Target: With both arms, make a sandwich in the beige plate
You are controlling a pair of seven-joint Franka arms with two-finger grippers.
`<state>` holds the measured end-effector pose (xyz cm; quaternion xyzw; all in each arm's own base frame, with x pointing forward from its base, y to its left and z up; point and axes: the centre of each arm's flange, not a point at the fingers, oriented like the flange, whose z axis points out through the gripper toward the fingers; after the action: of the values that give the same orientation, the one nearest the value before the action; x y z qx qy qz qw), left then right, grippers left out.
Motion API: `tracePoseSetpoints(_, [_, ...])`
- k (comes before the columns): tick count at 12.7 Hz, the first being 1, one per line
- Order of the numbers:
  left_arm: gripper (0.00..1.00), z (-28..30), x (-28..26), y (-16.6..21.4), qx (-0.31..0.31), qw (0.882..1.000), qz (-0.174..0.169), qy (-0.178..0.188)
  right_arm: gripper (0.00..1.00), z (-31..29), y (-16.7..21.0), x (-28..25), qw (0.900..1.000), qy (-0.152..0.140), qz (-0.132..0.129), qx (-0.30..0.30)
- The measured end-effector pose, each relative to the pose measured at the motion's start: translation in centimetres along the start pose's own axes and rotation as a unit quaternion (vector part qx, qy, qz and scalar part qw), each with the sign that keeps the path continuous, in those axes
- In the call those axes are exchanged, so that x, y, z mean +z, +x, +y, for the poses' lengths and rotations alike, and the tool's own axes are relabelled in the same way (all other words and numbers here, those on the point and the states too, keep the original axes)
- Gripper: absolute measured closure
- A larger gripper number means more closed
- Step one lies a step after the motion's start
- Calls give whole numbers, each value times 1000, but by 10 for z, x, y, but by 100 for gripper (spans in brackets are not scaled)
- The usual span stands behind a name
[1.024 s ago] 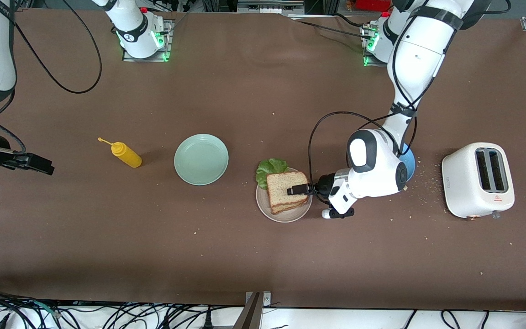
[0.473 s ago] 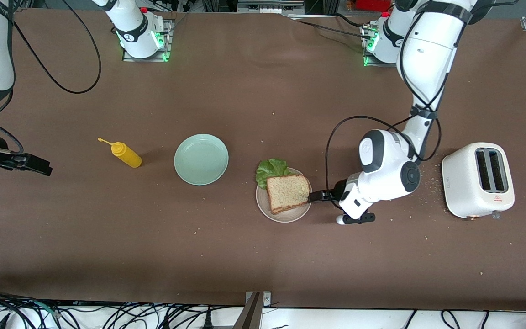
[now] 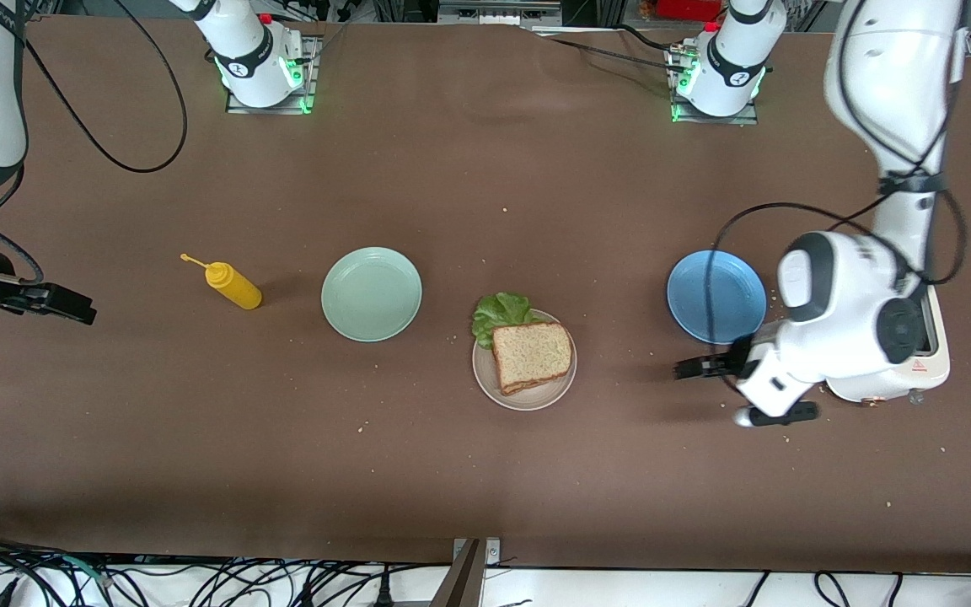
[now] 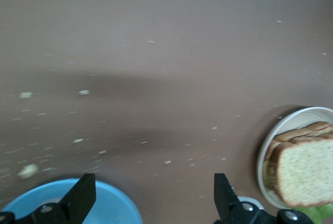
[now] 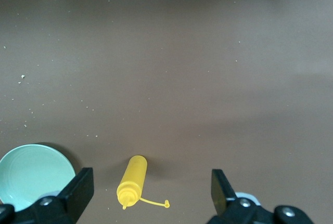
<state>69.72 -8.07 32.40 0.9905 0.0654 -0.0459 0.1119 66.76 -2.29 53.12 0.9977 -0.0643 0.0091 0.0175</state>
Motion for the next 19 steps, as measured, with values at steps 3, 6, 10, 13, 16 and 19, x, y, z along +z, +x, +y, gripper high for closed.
tracePoseSetpoints(3, [0,-35,-42,-7,8,998,-6,63,0,0,0,0,1000,0,0,0])
tracePoseSetpoints(6, [0,-52,-81,-20,21,993,-23,112,0,0,0,0,1000,0,0,0])
tracePoseSetpoints(10, [0,-78,-134,-42,34,990,-65,117,0,0,0,0,1000,0,0,0])
tracePoseSetpoints(13, [0,-80,-169,-62,32,987,-84,135,0,0,0,0,1000,0,0,0])
tracePoseSetpoints(16, [0,-70,-234,-92,35,985,-56,157,0,0,0,0,1000,0,0,0])
tracePoseSetpoints(19, [0,-62,-284,-135,37,987,-31,151,0,0,0,0,1000,0,0,0])
